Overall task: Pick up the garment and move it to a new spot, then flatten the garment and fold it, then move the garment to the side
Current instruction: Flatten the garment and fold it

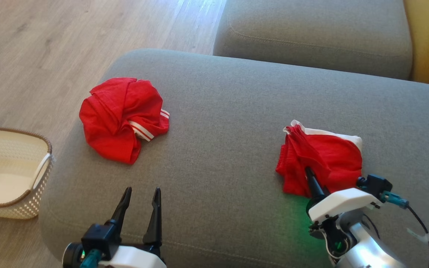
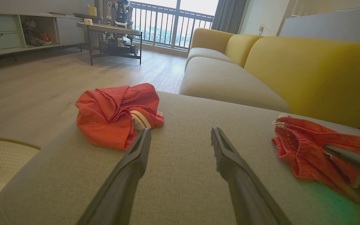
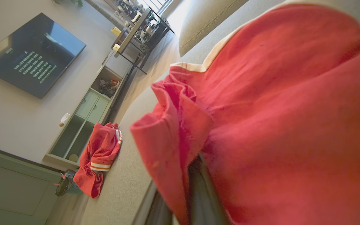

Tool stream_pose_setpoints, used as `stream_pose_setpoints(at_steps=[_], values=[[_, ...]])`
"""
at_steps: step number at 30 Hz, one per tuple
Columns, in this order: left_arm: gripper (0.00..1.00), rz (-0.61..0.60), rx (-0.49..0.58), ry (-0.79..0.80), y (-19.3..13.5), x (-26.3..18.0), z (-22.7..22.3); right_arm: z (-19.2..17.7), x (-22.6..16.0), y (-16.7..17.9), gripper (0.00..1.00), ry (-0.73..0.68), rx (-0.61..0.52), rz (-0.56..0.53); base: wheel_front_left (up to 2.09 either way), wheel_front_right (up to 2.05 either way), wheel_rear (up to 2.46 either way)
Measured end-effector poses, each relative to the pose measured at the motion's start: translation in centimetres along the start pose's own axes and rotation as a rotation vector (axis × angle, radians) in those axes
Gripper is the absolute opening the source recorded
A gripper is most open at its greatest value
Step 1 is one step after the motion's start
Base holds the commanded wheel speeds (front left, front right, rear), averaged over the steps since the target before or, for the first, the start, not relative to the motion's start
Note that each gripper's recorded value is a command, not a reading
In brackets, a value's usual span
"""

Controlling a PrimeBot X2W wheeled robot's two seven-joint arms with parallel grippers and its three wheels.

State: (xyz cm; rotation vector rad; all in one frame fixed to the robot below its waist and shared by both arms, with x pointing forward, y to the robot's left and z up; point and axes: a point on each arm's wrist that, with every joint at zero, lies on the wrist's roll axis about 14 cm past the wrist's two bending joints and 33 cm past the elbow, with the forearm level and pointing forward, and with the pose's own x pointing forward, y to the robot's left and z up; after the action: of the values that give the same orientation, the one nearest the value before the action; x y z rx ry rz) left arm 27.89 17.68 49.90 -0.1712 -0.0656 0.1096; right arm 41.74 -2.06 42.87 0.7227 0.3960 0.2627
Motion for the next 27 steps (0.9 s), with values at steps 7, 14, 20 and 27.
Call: stream_pose_setpoints(at_steps=[7,14,20,27], values=[[1.0,0.006,0.0,0.003,0.1,-0.1,-0.1,-0.6,0.1,0.3,1.0,0.023,-0.054,0.018,0.0,0.0,0.0],[1.0,0.008,-0.001,0.011,0.2,-0.1,-0.3,-1.2,0.2,2.1,1.0,0.038,-0.103,0.084,0.0,0.0,0.0],[1.0,0.011,-0.003,0.018,0.2,0.0,-0.5,-2.8,0.0,2.9,1.0,0.088,-0.169,0.126,0.0,0.0,0.0],[1.0,0.016,-0.002,0.023,0.2,-0.1,-0.6,-4.9,-0.6,1.4,1.0,0.162,-0.198,0.089,0.0,0.0,0.0]])
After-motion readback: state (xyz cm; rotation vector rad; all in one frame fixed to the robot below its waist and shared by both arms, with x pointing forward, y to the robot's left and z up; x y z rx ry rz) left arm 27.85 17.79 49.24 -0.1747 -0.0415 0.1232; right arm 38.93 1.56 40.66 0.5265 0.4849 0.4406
